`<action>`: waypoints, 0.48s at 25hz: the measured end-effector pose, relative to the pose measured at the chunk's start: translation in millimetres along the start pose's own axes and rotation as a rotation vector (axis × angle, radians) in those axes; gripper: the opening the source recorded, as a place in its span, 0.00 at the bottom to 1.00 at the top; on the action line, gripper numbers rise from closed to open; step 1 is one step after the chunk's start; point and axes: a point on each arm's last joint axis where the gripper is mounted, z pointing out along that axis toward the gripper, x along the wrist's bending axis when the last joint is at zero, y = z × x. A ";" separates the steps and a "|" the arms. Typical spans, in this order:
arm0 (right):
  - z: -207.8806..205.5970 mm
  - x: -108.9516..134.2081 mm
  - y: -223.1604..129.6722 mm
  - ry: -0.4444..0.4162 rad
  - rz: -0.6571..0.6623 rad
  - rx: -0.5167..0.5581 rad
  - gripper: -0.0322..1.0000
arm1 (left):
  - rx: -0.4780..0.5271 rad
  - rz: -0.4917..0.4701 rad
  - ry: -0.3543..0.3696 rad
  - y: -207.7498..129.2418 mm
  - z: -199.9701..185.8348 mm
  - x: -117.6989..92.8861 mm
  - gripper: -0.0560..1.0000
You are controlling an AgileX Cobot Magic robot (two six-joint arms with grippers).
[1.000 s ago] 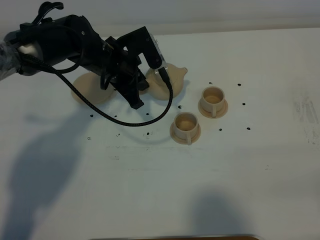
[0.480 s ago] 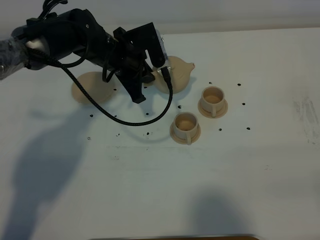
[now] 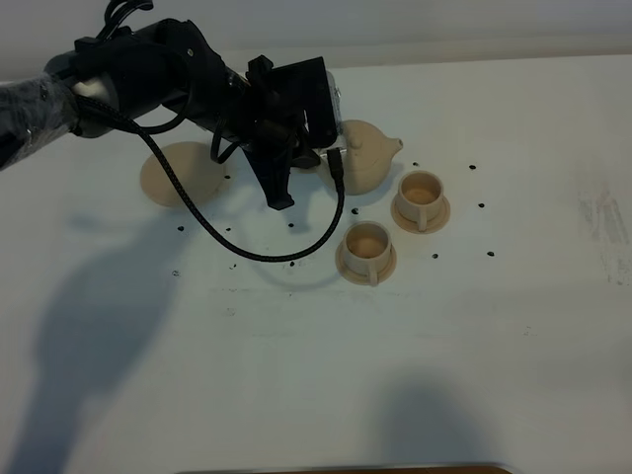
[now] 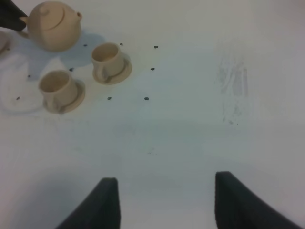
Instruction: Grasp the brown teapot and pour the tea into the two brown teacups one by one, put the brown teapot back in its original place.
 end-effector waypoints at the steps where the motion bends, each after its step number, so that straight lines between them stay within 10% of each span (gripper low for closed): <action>1: 0.0 0.0 0.0 0.000 0.000 0.000 0.45 | 0.000 0.003 0.000 0.4 0.1 -0.3 0.21; 12: 0.0 0.0 0.0 0.000 0.000 0.000 0.45 | 0.029 0.105 0.043 -3.4 6.5 2.5 0.21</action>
